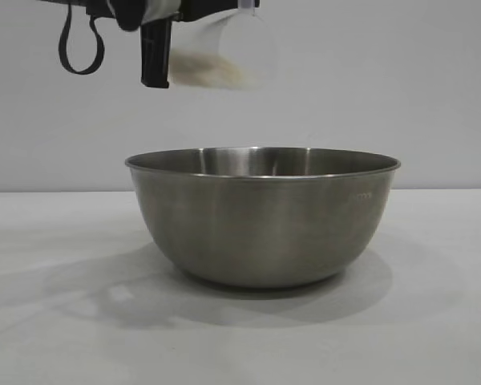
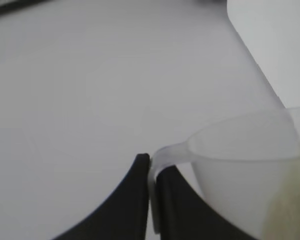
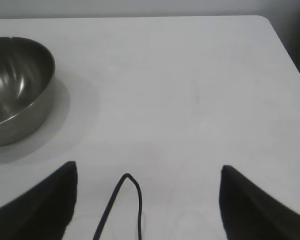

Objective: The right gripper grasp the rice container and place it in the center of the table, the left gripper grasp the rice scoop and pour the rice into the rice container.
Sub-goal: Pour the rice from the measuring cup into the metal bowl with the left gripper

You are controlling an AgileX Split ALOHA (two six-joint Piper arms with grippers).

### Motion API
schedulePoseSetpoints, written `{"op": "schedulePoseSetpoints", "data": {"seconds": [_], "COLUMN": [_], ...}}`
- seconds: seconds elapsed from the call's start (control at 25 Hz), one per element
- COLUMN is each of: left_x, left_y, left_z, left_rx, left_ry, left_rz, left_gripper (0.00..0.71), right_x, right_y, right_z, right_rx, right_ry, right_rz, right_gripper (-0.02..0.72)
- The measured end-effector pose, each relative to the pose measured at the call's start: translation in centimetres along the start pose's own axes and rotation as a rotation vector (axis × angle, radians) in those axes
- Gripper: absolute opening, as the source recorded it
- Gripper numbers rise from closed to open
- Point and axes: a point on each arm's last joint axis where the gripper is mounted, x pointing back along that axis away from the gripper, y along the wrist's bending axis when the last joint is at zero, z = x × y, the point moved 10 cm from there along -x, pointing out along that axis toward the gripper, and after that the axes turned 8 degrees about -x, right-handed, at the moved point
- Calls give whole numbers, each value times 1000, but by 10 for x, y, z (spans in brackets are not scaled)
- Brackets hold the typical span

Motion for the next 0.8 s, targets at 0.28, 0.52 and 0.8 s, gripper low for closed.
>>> {"op": "schedulePoseSetpoints", "data": {"seconds": [0.28,0.52,0.8], "left_x": [-3,-3,-3], "left_y": [-1,-1,-2], "left_z": [-12,-14,-18], "left_rx": [-174,-306,-489], "left_ry": [-42,-53,-75], "left_rz": [12,11,3], "left_gripper": [0,0,0], "right_x": [0,0,0], "right_y": [0,0,0], "right_z": [0,0,0], "right_rx": [0,0,0], "right_ry": [0,0,0], "right_rz": [0,0,0], "right_gripper": [528,528,528]}}
